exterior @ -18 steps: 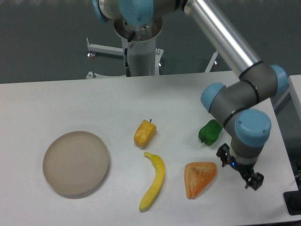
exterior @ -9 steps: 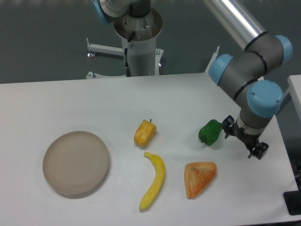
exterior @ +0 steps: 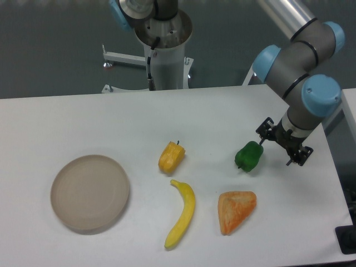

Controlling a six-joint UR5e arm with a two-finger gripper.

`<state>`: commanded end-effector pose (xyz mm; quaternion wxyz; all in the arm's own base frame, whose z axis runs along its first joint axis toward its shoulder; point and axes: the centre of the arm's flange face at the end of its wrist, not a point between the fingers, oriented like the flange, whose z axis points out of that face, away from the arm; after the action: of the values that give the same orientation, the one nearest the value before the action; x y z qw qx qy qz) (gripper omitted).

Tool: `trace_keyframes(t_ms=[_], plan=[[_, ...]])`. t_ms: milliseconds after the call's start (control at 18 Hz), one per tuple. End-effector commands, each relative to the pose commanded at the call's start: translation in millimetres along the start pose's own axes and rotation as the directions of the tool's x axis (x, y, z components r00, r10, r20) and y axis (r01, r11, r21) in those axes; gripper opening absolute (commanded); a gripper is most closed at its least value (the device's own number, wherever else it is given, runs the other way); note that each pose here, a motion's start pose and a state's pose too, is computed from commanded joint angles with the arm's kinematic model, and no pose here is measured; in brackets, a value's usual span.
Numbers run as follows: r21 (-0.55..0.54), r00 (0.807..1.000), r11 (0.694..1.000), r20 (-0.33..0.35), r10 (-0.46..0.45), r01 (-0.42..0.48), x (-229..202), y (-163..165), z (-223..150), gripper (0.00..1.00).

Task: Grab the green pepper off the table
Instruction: 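Lower the open gripper down around the green pepper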

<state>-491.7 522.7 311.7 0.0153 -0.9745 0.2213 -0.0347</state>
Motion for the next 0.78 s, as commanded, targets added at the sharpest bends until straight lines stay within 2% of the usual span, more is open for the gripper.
trace_keyframes(t_ms=[222, 500, 778], plan=[[0.015, 1.0, 1.0, -0.004, -0.008, 0.008, 4.5, 1.2, 14.6, 1.0], [0.058, 0.997, 0.995, -0.002, -0.076, 0.076, 15.6, -0.5, 25.2, 1.0], [0.055, 0.997, 0.996, -0.015, -0.076, 0.077, 20.7, 0.7, 30.4, 1.0]])
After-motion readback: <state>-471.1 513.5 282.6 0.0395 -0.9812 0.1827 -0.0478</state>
